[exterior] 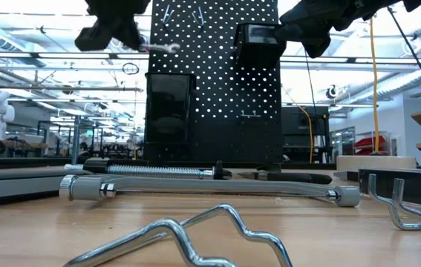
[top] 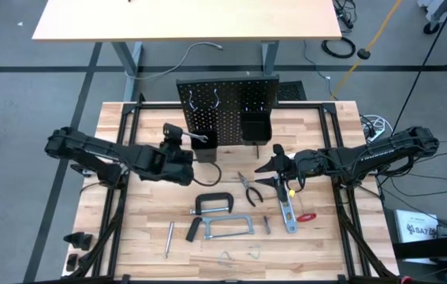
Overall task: Hang tools onto peg board
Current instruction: Put the wrench into the bottom black bin on the peg board, then put the silver pen into the bottom black bin on the peg board
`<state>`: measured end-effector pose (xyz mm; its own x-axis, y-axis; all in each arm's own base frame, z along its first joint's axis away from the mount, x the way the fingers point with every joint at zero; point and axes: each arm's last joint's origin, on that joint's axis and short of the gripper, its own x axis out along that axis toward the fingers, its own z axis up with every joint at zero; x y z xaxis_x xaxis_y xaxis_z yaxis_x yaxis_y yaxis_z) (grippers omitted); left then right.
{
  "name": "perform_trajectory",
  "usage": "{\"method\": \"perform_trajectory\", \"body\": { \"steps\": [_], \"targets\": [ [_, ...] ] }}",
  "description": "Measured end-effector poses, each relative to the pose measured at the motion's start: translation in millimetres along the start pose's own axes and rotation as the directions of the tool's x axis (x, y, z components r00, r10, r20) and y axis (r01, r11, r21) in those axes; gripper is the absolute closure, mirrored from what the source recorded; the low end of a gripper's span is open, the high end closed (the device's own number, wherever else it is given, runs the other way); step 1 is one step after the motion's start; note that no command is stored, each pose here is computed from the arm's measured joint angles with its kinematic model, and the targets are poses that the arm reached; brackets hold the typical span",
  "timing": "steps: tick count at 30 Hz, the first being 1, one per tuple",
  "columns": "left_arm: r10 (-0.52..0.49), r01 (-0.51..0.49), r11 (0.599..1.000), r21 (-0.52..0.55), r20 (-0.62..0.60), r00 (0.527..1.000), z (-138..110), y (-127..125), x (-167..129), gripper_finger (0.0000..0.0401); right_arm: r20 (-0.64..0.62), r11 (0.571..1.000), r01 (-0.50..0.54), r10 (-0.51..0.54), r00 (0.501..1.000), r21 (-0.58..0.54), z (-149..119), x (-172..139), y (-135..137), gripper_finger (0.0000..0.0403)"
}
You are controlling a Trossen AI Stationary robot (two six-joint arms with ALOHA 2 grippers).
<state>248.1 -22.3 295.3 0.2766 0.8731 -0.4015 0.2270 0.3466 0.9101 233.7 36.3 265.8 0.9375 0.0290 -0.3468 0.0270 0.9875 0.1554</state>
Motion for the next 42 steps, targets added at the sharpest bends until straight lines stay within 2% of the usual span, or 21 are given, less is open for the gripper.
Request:
{"method": "perform_trajectory", "body": {
  "steps": [7, 18, 24, 36, 42],
  "targets": [
    [-0.002, 0.018, 0.979, 0.205, -0.074, 0.997, 6.0, -14.7, 7.4, 0.0379, 0.0, 1.0, 0.0, 0.0, 1.0, 0.0, 0.0, 0.0, 0.0, 0.025],
    [0.096, -0.047, 0.922, 0.385, -0.111, 0.989, 13.2, -18.2, 13.2, 0.0379, 0.001, 1.0, 0.0, 0.0, 1.0, 0.0, 0.1, 0.0, 0.0, 0.025],
    [0.096, -0.035, 0.906, 0.422, -0.124, 0.988, 13.1, -17.8, 16.5, 0.0366, 0.001, 1.0, 0.001, -0.001, 1.0, 0.001, 0.1, 0.0, -0.1, 0.025],
    [0.099, -0.037, 0.902, 0.429, -0.123, 0.987, 13.3, -17.8, 16.4, 0.029, 0.001, 1.0, 0.001, -0.001, 1.0, 0.001, 0.1, 0.0, -0.1, 0.025],
    [0.122, -0.056, 0.901, 0.43, -0.127, 0.984, 13.2, -17.2, 16.3, 0.0278, 0.001, 1.0, 0.0, 0.0, 1.0, 0.001, 0.1, 0.0, -0.1, 0.025]
  ]
}}
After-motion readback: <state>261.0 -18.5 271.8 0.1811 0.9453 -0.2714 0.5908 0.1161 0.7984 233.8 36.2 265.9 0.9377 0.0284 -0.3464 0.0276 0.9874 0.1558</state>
